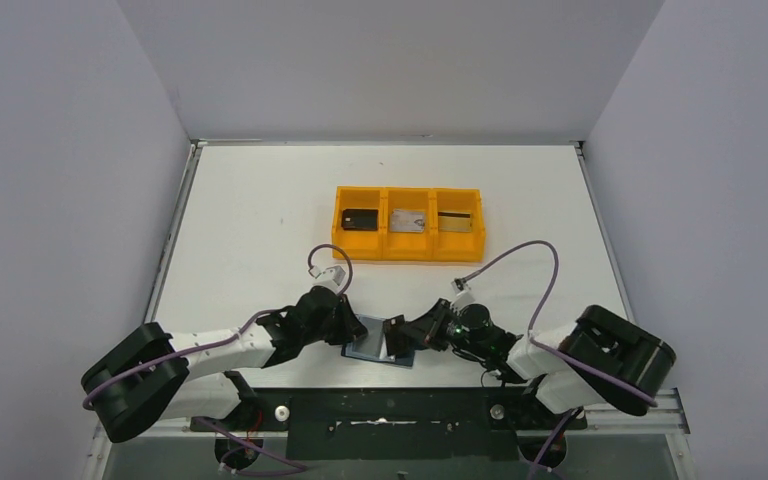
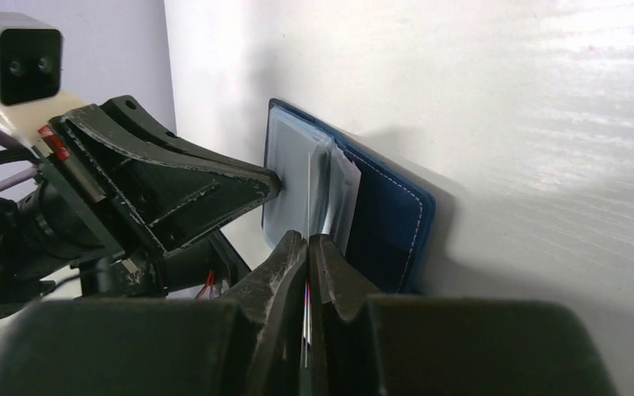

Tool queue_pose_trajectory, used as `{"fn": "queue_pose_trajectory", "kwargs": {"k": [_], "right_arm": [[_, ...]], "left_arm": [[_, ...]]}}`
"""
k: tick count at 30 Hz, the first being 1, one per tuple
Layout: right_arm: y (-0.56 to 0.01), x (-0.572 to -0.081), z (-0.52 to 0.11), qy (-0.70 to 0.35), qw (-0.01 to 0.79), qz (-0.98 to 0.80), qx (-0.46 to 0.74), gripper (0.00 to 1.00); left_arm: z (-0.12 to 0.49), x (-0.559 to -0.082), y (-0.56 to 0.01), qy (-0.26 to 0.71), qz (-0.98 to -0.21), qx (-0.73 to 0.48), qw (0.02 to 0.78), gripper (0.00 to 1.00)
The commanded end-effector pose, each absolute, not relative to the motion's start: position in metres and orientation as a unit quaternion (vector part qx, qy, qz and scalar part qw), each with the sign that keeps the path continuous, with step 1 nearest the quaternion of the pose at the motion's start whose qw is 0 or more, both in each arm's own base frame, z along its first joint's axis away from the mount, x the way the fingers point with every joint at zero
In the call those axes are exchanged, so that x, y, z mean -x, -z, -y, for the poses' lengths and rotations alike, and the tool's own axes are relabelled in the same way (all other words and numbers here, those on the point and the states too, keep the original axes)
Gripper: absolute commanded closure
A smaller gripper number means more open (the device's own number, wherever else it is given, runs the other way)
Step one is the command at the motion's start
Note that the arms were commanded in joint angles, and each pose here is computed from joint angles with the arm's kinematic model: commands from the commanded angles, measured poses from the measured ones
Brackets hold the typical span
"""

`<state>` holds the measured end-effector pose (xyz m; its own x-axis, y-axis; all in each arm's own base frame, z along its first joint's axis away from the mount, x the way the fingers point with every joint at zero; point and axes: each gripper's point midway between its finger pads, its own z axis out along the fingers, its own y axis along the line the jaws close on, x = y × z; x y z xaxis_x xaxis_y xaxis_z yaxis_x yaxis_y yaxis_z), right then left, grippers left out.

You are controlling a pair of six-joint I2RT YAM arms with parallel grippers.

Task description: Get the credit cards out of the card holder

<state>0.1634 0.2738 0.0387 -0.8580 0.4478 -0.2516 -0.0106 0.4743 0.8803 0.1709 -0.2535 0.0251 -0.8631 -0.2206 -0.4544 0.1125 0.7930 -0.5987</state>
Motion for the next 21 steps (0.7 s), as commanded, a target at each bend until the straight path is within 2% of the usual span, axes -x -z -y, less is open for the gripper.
{"fn": "queue_pose_trajectory", "kwargs": {"k": [1, 7, 10, 15, 21], "right_arm": [[-0.063, -0.184, -0.271, -0.474, 0.281, -0.826, -0.120, 1.00], [-0.106, -0.214, -0.236, -0.381, 0.394, -0.829, -0.114, 1.00], [-0.137, -0.225, -0.220, -0.370, 0.460, -0.799, -0.112, 1.00], [-0.182, -0.243, -0.218, -0.335, 0.548, -0.766, -0.029, 1.00], [-0.218, -0.270, -0.247, -0.271, 0.605, -0.740, 0.109, 1.00]], "left_arm": [[0.228, -0.160, -0.004, 0.254, -0.936, 0.023, 0.241, 0.94], [0.240, -0.180, -0.042, 0.274, -0.918, 0.012, 0.287, 0.76], [0.235, -0.189, -0.055, 0.260, -0.915, 0.014, 0.309, 0.65], [0.216, -0.204, -0.083, 0.240, -0.905, 0.021, 0.351, 0.44], [0.174, -0.233, -0.112, 0.219, -0.898, 0.063, 0.375, 0.27]]}}
